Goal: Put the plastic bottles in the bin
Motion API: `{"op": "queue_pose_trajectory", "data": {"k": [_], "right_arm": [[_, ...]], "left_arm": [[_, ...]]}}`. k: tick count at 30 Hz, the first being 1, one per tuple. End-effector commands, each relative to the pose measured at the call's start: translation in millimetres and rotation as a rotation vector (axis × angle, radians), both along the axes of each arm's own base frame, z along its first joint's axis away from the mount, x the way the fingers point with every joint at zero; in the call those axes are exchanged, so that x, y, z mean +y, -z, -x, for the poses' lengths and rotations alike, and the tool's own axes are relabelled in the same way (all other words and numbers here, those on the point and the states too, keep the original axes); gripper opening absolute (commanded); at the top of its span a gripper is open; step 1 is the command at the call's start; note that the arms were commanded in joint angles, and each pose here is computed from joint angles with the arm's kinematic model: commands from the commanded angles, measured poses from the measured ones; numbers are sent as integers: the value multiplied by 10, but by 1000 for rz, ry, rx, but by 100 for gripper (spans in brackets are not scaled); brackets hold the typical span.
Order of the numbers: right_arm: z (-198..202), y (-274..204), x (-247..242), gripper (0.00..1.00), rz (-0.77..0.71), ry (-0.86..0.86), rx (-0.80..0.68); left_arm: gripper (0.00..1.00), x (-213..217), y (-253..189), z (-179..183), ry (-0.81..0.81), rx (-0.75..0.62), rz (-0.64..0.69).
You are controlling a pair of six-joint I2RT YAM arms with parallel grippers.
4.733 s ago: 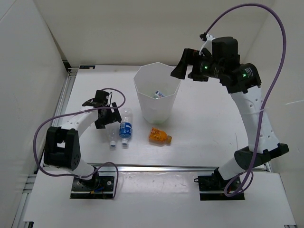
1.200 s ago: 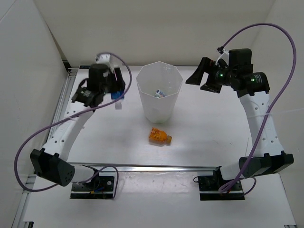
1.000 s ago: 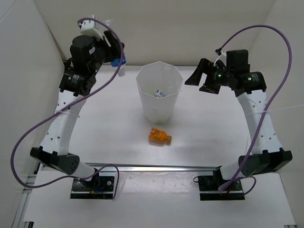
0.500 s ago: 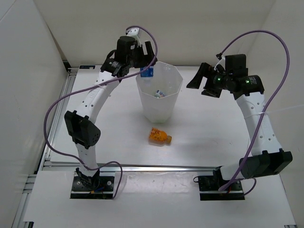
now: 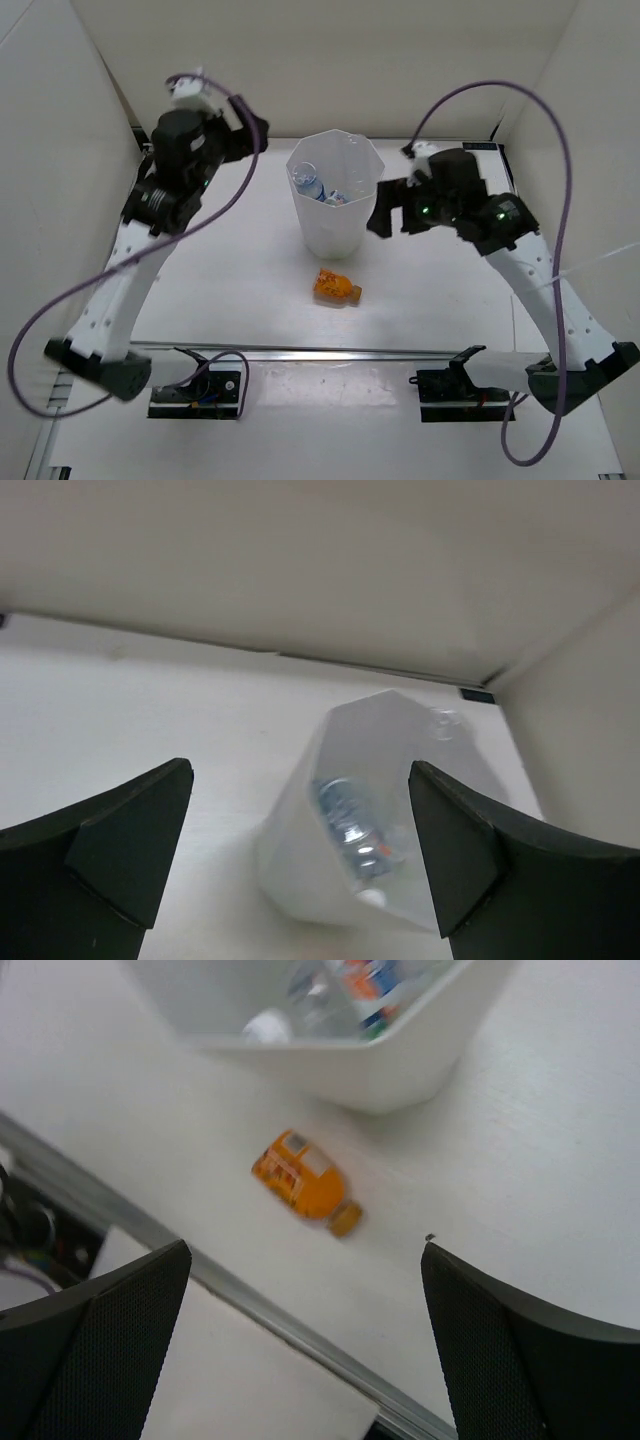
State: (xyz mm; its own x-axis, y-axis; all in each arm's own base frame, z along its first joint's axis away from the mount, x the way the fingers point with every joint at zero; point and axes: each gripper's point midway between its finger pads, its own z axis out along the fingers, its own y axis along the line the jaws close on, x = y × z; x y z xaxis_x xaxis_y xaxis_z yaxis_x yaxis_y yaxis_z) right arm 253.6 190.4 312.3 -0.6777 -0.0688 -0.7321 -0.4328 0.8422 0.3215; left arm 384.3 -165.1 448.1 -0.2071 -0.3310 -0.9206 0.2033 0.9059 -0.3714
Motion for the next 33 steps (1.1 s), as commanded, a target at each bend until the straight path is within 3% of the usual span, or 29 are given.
{"op": "queue_pose_trajectory", "data": {"k": [1,6,12,18,23,33], "right_arm": [[159,313,74,100,234,-97,-81],[477,734,607,98,477,-320,-204],[563,1398,995,100,655,-474,-247],[617,1842,1262,100,689,-625,-293],[582,2166,1424,95,693,-683,-242],[363,2498,1395,94,643,-599,-117]], "left_arm": [[100,600,871,231,-245,160,-90],[100,1022,1362,796,-341,188,-124],[100,1268,1610,1028,-397,223,-201],[100,1377,1861,1175,-438,341,-252],[100,1418,1856,1331,-462,342,-176],[100,1476,1965,1559,-445,390,-192]]}}
